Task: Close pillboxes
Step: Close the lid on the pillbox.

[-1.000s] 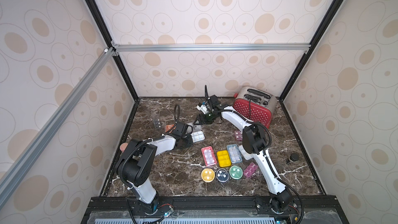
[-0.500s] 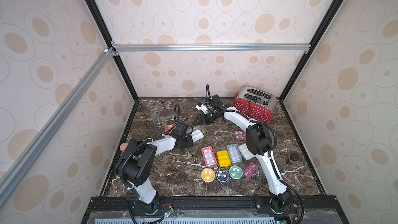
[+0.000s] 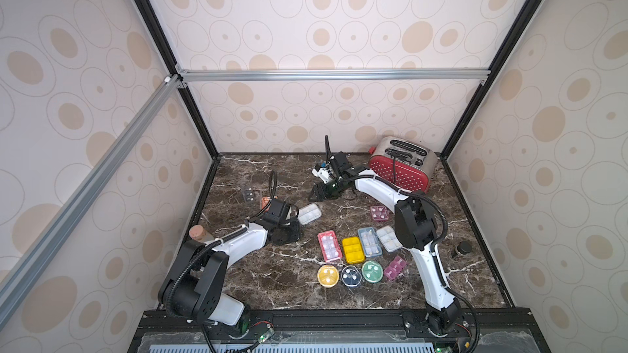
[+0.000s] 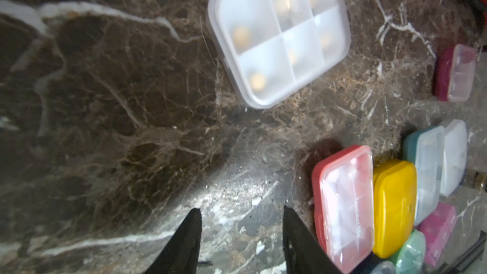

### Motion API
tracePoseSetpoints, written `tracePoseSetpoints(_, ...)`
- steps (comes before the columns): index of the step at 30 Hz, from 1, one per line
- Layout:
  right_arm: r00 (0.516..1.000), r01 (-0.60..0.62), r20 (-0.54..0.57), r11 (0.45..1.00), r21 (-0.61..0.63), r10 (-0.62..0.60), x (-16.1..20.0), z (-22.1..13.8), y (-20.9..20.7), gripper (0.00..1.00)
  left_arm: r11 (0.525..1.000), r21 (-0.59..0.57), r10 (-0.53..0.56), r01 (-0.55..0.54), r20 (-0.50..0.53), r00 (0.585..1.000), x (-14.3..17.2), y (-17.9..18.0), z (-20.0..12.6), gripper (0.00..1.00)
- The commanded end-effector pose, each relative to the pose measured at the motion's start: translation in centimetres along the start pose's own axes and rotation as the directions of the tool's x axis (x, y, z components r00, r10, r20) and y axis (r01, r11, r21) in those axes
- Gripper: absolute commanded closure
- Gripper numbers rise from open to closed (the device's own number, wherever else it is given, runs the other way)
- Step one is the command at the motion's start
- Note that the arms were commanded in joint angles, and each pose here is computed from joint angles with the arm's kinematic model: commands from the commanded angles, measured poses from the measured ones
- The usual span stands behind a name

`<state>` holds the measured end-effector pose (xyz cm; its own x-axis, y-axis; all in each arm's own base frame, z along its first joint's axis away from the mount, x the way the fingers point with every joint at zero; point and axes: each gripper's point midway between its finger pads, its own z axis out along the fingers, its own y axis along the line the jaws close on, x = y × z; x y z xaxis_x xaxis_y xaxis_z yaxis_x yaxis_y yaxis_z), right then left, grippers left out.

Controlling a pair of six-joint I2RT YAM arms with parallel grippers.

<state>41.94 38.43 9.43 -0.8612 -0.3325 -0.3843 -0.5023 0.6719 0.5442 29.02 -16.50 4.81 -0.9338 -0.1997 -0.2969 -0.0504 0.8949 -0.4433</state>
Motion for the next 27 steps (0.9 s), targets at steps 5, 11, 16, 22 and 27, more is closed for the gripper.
tracePoseSetpoints(5,0.998,-0.039,-0.044,0.986,0.164,0.047,1.9,1.3,-0.8,0.37,0.994,0.055,-0.100,0.094,0.104,0.990,-4.6,-1.5,-1.5,0.24)
tracePoseSetpoints(11,0.995,-0.033,-0.082,0.984,0.174,0.048,3.0,2.8,-1.3,0.38,0.993,-0.036,-0.102,0.109,0.149,0.984,-6.6,0.0,0.1,0.24)
tracePoseSetpoints(16,0.995,-0.016,-0.092,0.984,0.180,0.034,3.1,3.2,-1.6,0.39,0.992,-0.091,-0.076,0.090,0.150,0.986,-7.8,0.9,1.7,0.27)
tracePoseSetpoints(22,0.992,-0.008,-0.124,0.983,0.181,0.031,3.8,4.0,-1.9,0.43,0.990,-0.113,-0.064,0.082,0.150,0.987,-8.6,1.3,2.8,0.30)
tracePoseSetpoints(27,0.988,0.002,-0.151,0.980,0.200,0.029,4.7,4.7,-2.2,0.51,0.985,-0.153,-0.055,0.074,0.123,0.991,-8.5,2.0,3.9,0.34)
